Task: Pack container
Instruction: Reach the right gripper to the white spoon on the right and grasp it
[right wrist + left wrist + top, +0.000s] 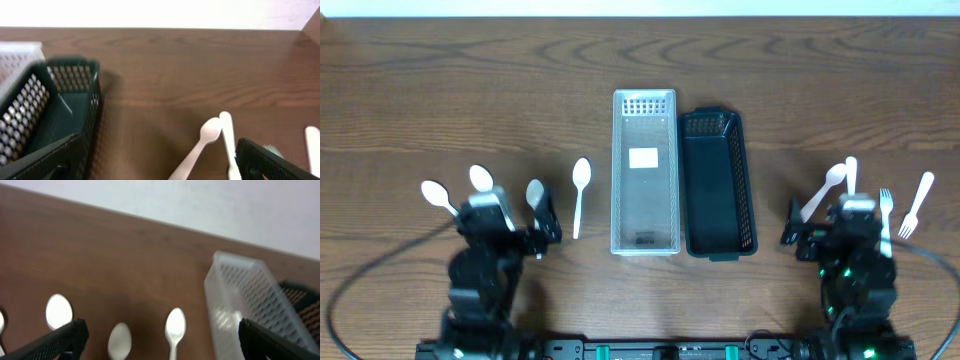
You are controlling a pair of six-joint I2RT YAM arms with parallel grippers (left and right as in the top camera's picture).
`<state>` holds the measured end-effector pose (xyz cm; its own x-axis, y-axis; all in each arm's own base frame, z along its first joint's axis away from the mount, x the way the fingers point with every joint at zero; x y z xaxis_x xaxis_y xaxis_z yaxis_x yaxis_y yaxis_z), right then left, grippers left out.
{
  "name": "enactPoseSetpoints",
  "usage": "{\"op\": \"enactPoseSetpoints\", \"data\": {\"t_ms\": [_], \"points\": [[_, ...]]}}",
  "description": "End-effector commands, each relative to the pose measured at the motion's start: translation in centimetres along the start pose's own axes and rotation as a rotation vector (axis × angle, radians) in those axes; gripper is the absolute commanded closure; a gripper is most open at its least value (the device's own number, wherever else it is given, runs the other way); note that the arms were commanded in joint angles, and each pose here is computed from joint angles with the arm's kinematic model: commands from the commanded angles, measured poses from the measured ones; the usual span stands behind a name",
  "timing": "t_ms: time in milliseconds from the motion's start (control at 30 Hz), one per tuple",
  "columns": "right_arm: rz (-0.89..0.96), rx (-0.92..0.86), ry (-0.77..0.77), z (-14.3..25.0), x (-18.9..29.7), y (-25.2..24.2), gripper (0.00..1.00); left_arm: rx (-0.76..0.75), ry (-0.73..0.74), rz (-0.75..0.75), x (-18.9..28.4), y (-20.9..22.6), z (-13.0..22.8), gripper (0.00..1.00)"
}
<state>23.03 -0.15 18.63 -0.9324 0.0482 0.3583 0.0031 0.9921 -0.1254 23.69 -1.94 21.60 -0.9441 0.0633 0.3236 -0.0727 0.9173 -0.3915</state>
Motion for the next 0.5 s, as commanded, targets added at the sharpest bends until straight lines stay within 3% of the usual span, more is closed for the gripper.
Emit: {"op": "enactPoseSetpoints", "data": {"t_ms": [0,300,467], "points": [[0.036,-0.030,0.060,-3.5,-0.2,-1.2,0.01,0.023,0.055,-0.038,-0.9,-1.3,-3.3,0.02],[0.125,-0.193,0.593,-6.2,-1.1,-4.4,0.01,-0.026,0.476,-0.243,-3.0,-2.0,-5.6,0.02],[0.132,-0.177,0.736,-6.9,-2.8,-5.4,0.01,-0.009,0.570,-0.313,-4.2,-1.1,-5.9,0.02]]}}
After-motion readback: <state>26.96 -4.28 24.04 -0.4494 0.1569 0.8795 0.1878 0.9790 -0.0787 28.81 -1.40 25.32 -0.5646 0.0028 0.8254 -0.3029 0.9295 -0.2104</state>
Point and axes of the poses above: each gripper's point midway between its finger pads, its own x axis back along the fingers, its own y axis along the line the jaws close on, z = x × y, the point moved 2 cm from there along x, back along the fingers, and after that the axes turned 9 degrees about x, right-handed, at the moved point
